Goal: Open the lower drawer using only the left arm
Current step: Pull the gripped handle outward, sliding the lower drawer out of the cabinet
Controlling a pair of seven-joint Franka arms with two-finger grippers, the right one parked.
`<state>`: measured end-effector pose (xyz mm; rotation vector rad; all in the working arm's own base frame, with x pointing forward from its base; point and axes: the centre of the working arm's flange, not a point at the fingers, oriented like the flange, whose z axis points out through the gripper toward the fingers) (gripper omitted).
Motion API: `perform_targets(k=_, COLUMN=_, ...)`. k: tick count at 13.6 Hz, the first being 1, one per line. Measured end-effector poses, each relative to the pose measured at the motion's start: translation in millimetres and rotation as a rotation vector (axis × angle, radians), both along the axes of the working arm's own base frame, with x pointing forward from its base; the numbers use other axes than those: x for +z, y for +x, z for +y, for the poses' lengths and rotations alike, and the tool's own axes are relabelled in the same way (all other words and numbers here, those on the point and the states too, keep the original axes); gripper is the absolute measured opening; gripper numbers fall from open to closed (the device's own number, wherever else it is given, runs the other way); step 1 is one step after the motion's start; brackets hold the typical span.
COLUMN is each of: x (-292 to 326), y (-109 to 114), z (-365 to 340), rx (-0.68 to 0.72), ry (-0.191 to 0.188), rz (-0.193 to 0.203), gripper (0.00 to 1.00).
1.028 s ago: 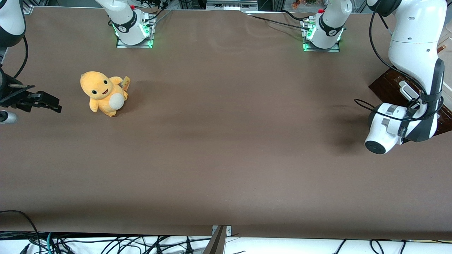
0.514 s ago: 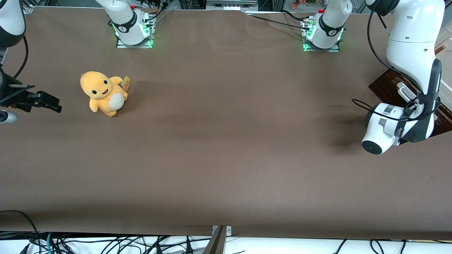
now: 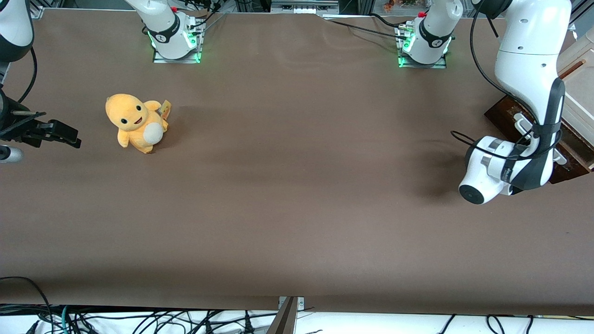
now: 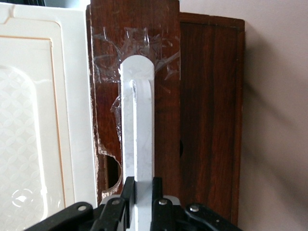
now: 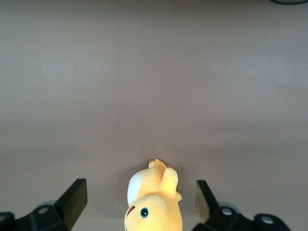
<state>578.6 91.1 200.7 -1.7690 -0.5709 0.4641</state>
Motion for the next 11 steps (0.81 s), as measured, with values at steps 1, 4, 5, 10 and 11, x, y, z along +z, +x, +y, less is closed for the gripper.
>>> perform_targets(k=1, x=0.2, y=0.9, z=-2.5, rx=-0.004, ry=0.001, rz=-0.001, gripper=0.18)
perform_targets(k=4, x=0.8, y=2.3, z=-7.5, rx=-0.012, ry=0.001, rz=-0.005, gripper=0.18)
perform_targets(k=5, x=0.7, y=2.5, z=-8.0, rx=-0.013, ry=0.002, rz=-0.005, gripper=0.18)
perform_targets(k=10, x=1.8, y=6.8, z=-24.0, rx=-0.042, ry=0.004, rz=-0.011, gripper=0.18)
perform_targets(k=11, x=2.4, y=8.5, z=-29.8, rx=-0.051, ry=0.004, rz=-0.013, gripper=0.18)
